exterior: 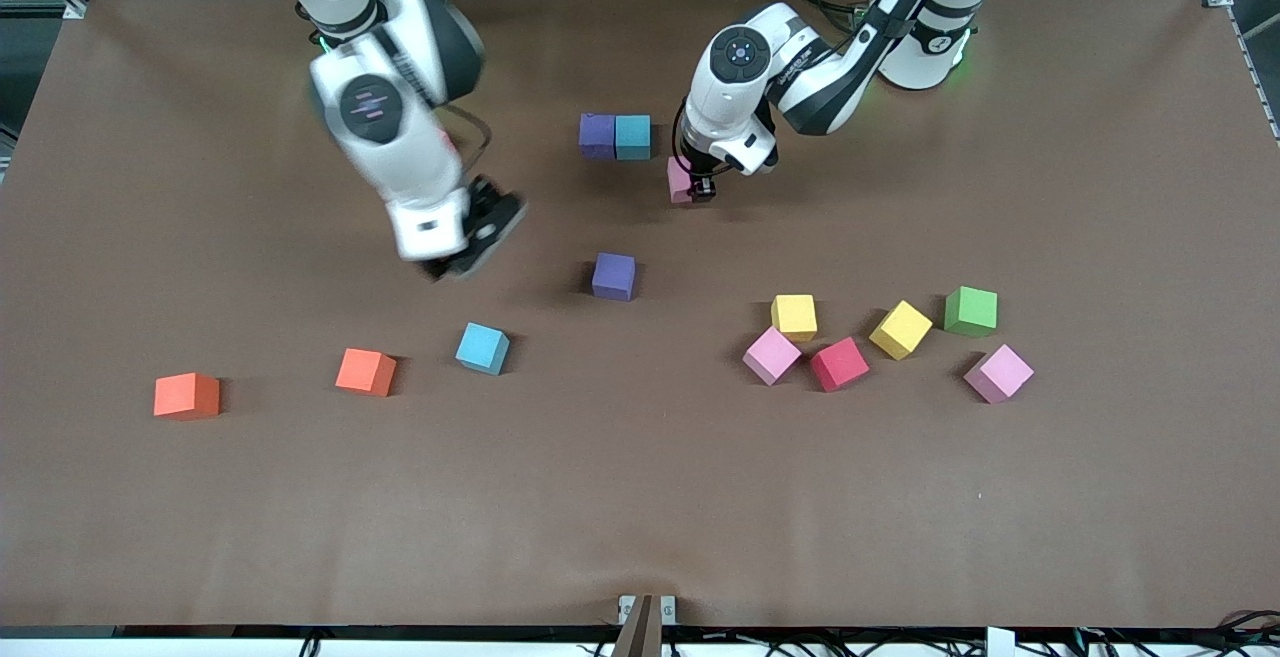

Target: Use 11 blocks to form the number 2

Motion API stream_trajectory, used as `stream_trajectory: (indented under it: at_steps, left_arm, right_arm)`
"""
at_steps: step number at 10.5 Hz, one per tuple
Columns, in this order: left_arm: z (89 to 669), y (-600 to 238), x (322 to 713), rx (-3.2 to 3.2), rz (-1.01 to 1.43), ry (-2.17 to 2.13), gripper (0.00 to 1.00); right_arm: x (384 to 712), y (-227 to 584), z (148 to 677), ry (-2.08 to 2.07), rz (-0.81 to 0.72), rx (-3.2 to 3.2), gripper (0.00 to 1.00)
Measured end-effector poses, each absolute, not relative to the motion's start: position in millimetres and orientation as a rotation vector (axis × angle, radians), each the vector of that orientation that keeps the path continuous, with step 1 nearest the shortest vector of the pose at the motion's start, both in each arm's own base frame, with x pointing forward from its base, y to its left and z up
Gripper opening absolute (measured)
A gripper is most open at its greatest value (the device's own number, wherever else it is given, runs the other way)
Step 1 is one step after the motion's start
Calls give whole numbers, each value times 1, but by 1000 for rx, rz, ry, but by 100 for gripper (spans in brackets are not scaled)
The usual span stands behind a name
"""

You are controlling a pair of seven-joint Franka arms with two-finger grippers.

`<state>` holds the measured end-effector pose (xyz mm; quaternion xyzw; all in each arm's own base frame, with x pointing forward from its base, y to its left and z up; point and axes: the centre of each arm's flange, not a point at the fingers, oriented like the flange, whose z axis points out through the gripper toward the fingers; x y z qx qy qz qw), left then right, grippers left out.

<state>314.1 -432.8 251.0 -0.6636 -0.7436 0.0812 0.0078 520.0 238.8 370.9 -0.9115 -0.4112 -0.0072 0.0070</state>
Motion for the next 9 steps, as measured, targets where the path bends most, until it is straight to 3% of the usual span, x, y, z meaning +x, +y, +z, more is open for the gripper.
stream_trajectory:
  at_steps: [2,5,9]
  left_arm:
    - [241,-436,290,-2106,262,-2294,57]
    - [236,-443,264,-2121,277,-2280,57]
    - [235,-451,245,-2169,289,-2248,57]
  right_arm:
    - [557,160,379,-1074,-55,-2953,100]
    - [580,72,383,-836,-63,-3051,100]
    - [585,59,352,-451,-1,-3118,100]
